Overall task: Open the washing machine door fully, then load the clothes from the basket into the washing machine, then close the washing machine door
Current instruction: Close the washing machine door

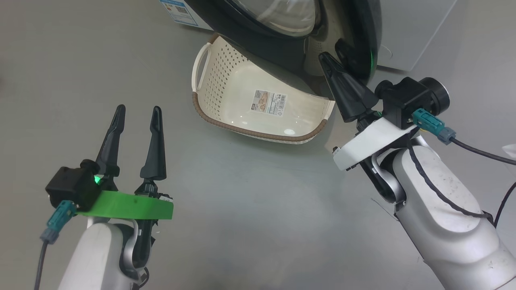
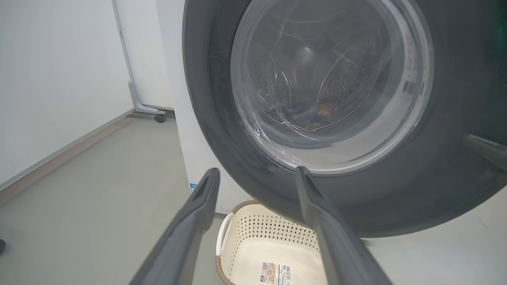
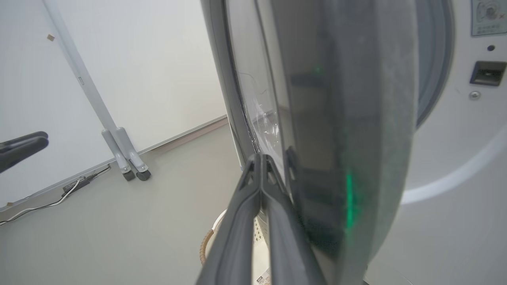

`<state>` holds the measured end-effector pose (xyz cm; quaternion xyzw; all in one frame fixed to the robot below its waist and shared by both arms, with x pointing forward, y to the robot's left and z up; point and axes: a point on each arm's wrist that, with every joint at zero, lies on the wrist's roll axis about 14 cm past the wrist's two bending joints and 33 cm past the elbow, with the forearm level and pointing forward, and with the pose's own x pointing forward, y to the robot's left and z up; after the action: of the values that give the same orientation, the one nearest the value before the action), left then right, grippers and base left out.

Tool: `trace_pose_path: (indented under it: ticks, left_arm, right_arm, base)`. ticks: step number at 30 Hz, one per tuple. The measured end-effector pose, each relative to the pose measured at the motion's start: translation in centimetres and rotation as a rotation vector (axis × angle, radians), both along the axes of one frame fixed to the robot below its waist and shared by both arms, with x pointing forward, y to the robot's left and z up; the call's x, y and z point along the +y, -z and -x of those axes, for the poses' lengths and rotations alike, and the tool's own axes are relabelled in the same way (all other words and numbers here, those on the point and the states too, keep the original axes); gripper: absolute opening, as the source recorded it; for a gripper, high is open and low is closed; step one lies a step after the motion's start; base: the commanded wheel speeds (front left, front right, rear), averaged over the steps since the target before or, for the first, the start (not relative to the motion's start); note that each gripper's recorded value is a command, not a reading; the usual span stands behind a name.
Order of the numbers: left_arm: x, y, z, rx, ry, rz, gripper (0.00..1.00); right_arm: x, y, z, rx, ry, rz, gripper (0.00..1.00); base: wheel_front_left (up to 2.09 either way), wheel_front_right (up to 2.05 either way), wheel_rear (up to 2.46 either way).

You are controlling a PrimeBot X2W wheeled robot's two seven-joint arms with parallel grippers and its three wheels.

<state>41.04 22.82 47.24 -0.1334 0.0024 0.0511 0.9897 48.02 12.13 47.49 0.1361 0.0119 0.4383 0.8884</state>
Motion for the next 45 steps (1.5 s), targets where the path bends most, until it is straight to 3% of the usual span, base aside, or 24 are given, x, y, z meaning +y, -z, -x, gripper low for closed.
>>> trace_pose_path:
  ticks: [25, 36, 45]
  left_arm:
    - [-3.0, 3.2, -3.6, 0.051, 0.106, 0.028, 1.00]
    - [-4.5, 4.7, -6.2, 0.059, 0.166, 0.030, 1.00]
    - [-4.2, 5.5, -7.2, 0.069, 0.161, 0.032, 1.00]
  right_arm:
    - [-3.3, -2.8, -11.7, -0.110, 0.279, -0.093, 0.00]
    - [-5.5, -1.6, -16.4, -0.115, 0.382, -0.105, 0.00]
    - [-4.8, 1.1, -17.1, -0.086, 0.378, -0.090, 0.00]
  base:
    - [0.00, 0.00, 0.00]
    - [0.00, 0.00, 0.00]
    - [0.00, 0.00, 0.00]
